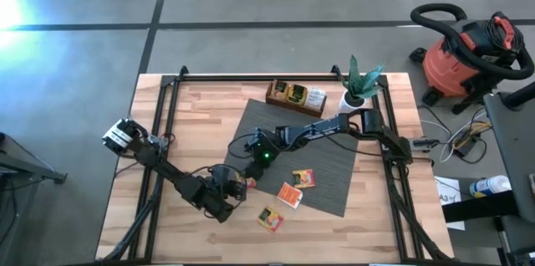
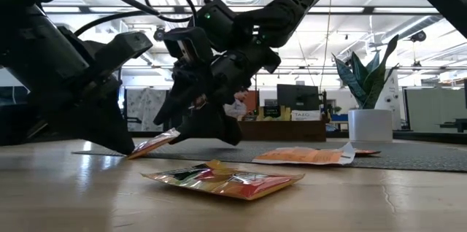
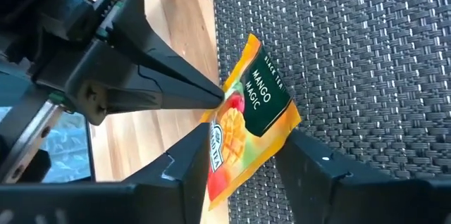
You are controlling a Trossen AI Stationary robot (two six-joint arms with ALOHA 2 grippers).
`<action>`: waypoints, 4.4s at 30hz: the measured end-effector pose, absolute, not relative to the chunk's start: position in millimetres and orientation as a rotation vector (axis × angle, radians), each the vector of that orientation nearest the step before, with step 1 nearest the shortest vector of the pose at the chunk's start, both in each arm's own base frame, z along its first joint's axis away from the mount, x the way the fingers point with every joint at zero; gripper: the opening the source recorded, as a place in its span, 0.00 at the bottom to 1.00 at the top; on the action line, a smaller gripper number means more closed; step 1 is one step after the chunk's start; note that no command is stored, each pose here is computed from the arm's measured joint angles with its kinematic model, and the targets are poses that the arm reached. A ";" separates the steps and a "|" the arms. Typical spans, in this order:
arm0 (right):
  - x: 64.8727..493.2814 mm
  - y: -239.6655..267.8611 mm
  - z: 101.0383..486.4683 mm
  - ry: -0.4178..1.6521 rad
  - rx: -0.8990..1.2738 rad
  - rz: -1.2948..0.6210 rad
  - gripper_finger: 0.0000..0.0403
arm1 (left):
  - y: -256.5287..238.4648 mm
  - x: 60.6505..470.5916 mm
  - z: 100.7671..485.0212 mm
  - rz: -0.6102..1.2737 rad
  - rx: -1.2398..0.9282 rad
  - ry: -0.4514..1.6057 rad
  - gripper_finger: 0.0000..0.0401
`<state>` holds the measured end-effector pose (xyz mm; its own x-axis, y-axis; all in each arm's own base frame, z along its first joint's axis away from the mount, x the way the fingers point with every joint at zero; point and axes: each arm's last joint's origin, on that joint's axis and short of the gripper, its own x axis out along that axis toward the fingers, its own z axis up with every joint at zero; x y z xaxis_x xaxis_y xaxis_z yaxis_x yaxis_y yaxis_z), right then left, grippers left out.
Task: Pick & Place Tea
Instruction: Put the orange tea bag into the left section of the wooden organizer
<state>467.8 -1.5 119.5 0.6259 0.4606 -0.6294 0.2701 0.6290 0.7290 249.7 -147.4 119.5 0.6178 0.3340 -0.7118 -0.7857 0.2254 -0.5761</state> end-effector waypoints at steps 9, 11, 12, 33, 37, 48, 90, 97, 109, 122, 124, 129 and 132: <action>467.2 -0.3 119.7 0.935 0.923 0.171 0.14 | -147.7 252.1 123.4 0.818 -1.079 0.437 0.00; 467.2 -0.3 119.7 0.935 0.922 0.173 0.08 | -147.8 252.4 123.8 0.818 -1.080 0.435 0.00; 467.2 -0.3 119.7 0.934 0.915 0.179 0.05 | -147.9 252.5 124.0 0.817 -1.081 0.435 0.00; 456.7 -19.1 195.3 0.689 0.713 0.037 0.02 | -132.3 218.6 199.9 0.759 -0.981 0.183 0.00; 443.7 -22.1 224.3 0.635 0.632 -0.031 0.02 | -127.5 213.3 210.1 0.755 -0.956 0.135 0.00; 402.3 -25.6 259.6 0.576 0.548 -0.145 0.02 | -112.4 204.7 241.8 0.736 -0.812 0.037 0.19; 391.1 13.4 289.2 0.504 0.513 -0.022 0.02 | -65.8 229.1 280.6 0.406 -0.660 0.205 0.21; 384.2 16.6 292.0 0.532 0.499 -0.060 0.02 | -64.0 226.3 268.7 0.437 -0.656 0.228 0.21; 376.0 21.3 300.5 0.514 0.496 -0.059 0.02 | -66.0 230.8 272.8 0.301 -0.682 0.064 0.21; 377.0 23.1 302.6 0.485 0.517 -0.074 0.02 | -66.2 230.1 265.7 0.245 -0.707 0.070 0.21; 377.6 23.0 303.7 0.471 0.525 -0.074 0.02 | -66.1 230.2 266.3 0.243 -0.700 0.065 0.20; 382.3 22.6 305.0 0.415 0.553 -0.089 0.02 | -65.8 230.6 265.7 0.259 -0.675 0.064 0.10; 382.7 22.4 303.1 0.425 0.552 -0.095 0.02 | -65.6 230.6 265.3 0.267 -0.665 0.065 0.03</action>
